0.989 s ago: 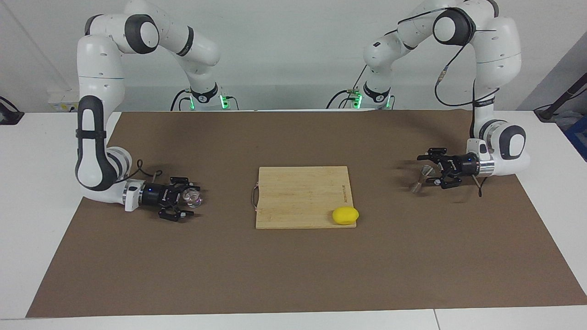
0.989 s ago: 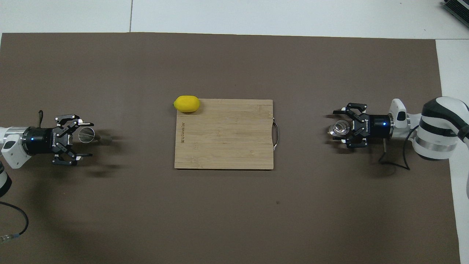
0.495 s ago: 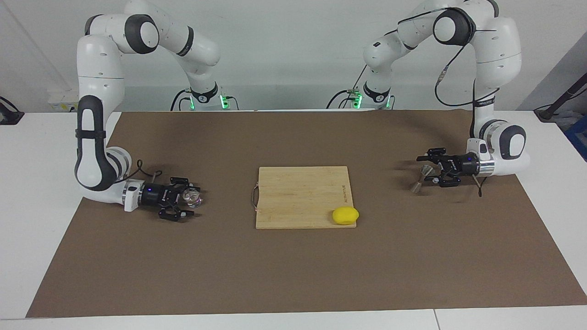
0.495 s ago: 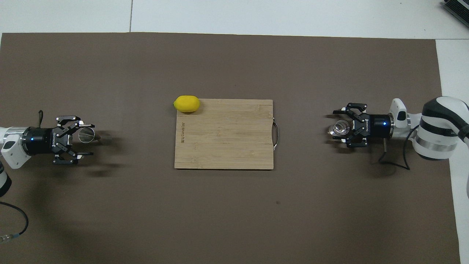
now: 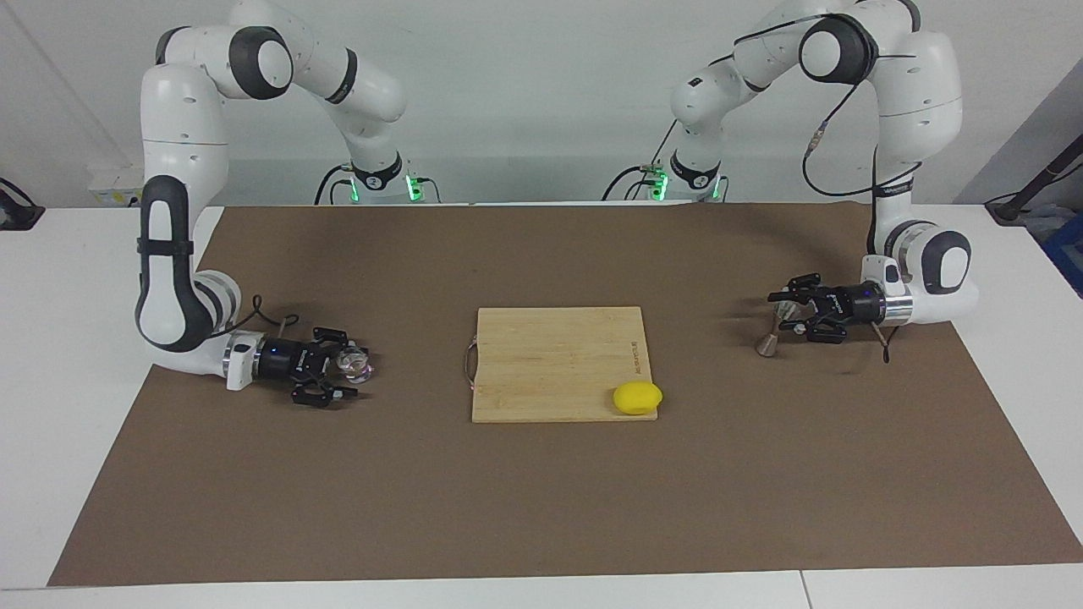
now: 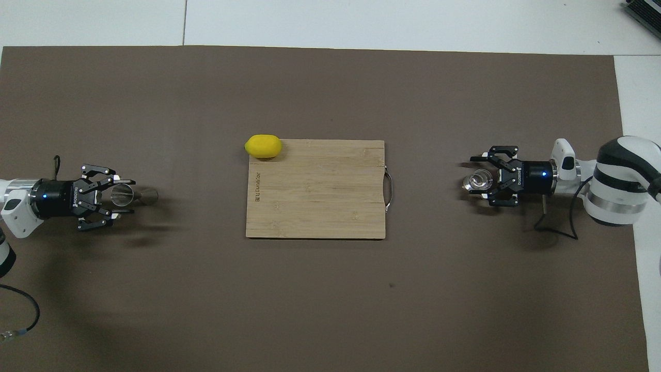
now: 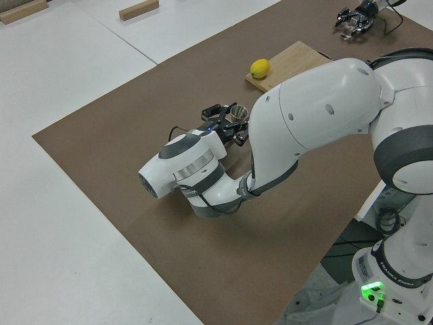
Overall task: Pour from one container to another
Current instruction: 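Close the left gripper on the cup while the right gripper grips the glass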
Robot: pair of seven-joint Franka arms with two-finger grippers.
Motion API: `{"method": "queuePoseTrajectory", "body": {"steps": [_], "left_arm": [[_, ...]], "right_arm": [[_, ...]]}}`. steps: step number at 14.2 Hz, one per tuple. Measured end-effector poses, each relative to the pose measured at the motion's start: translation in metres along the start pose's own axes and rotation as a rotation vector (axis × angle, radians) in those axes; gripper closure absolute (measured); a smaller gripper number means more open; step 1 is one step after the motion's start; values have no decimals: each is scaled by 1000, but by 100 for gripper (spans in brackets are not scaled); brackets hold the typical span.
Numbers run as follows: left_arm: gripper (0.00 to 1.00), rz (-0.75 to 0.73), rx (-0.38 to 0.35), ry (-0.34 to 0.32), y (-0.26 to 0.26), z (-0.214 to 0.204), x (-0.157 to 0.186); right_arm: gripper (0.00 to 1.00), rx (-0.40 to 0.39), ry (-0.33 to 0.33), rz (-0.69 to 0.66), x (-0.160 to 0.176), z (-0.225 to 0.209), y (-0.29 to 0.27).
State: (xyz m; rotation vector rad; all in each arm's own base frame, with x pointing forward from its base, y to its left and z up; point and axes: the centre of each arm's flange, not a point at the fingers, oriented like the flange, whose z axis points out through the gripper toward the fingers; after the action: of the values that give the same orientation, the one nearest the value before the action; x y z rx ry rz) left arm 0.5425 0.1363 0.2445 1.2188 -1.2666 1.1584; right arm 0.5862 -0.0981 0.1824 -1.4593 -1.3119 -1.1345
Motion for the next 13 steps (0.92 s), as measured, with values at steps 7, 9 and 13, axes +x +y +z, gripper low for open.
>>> {"method": "queuePoseTrajectory", "body": {"steps": [7,9,13], "left_arm": [[49,1,-1,0,0,1,0],[49,1,-3,1,-1,2,0],[49,3,-7,3,-2,5,1]], "right_arm": [[37,0,0,-1,0,0,0],[44,-1,0,-1,0,0,1],[51,-4,-4,-3,1,-2,2]]}}
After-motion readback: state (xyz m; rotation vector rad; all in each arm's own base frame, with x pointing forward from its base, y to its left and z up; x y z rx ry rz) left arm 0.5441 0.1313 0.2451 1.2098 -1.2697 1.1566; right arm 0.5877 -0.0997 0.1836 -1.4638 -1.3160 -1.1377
